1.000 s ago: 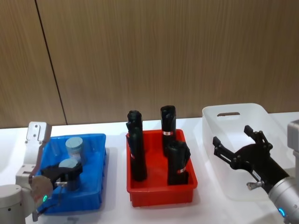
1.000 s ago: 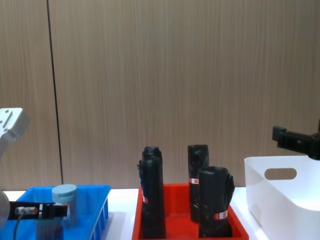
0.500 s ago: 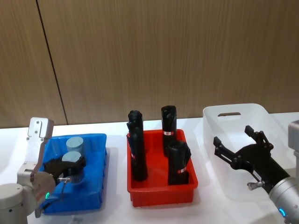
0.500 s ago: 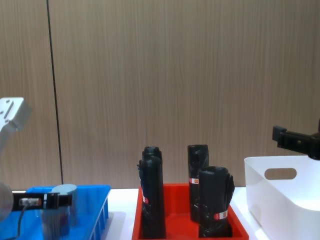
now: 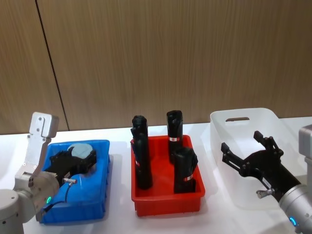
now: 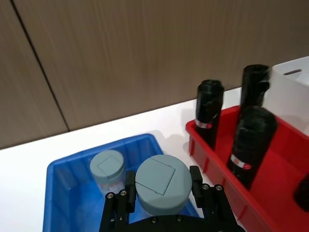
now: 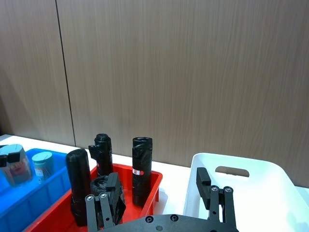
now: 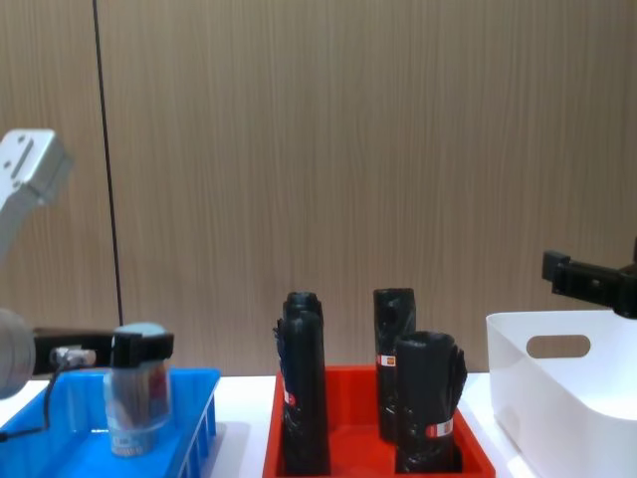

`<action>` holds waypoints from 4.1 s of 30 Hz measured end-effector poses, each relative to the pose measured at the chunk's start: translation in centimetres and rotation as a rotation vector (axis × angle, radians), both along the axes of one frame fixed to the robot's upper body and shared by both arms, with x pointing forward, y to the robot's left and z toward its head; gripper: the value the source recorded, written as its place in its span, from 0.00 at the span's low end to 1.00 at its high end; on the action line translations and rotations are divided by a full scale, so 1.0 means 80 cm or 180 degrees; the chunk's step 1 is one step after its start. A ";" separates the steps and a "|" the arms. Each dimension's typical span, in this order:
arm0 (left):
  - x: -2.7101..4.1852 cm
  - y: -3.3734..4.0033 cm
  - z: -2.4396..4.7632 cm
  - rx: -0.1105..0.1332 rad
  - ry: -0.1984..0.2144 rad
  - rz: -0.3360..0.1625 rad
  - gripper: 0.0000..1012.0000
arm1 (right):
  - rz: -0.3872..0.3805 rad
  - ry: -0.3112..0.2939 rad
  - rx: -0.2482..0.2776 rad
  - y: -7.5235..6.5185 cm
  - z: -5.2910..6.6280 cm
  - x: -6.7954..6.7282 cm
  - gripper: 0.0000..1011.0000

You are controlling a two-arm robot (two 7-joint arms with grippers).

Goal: Pick the cotton swabs from the blue box and place them into the white box.

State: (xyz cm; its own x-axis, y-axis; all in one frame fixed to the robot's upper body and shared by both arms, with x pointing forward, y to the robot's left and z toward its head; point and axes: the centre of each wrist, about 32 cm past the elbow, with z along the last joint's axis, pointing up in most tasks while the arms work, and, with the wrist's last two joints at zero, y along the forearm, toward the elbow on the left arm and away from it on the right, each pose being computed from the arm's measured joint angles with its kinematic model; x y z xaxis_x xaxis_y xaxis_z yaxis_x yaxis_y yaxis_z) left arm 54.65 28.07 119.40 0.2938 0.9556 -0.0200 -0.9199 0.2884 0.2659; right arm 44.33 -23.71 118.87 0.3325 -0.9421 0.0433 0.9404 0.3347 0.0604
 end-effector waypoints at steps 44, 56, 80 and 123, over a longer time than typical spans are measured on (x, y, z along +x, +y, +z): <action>0.0134 0.0051 0.0528 -0.0133 -0.0109 -0.2153 0.66 | 0.0000 0.0000 0.0000 0.000 0.000 0.000 0.99; 0.0304 -0.0016 0.0553 -0.0167 -0.0089 -0.2790 0.66 | 0.0000 0.0000 0.0000 0.000 0.000 0.000 0.99; 0.0538 -0.0169 0.0519 -0.0366 -0.0256 -0.3646 0.66 | 0.0000 0.0000 0.0000 0.000 0.000 0.000 0.99; 0.0577 -0.0208 0.0513 -0.0403 -0.0308 -0.3814 0.66 | 0.1073 0.0409 -0.0426 -0.072 0.042 0.011 0.99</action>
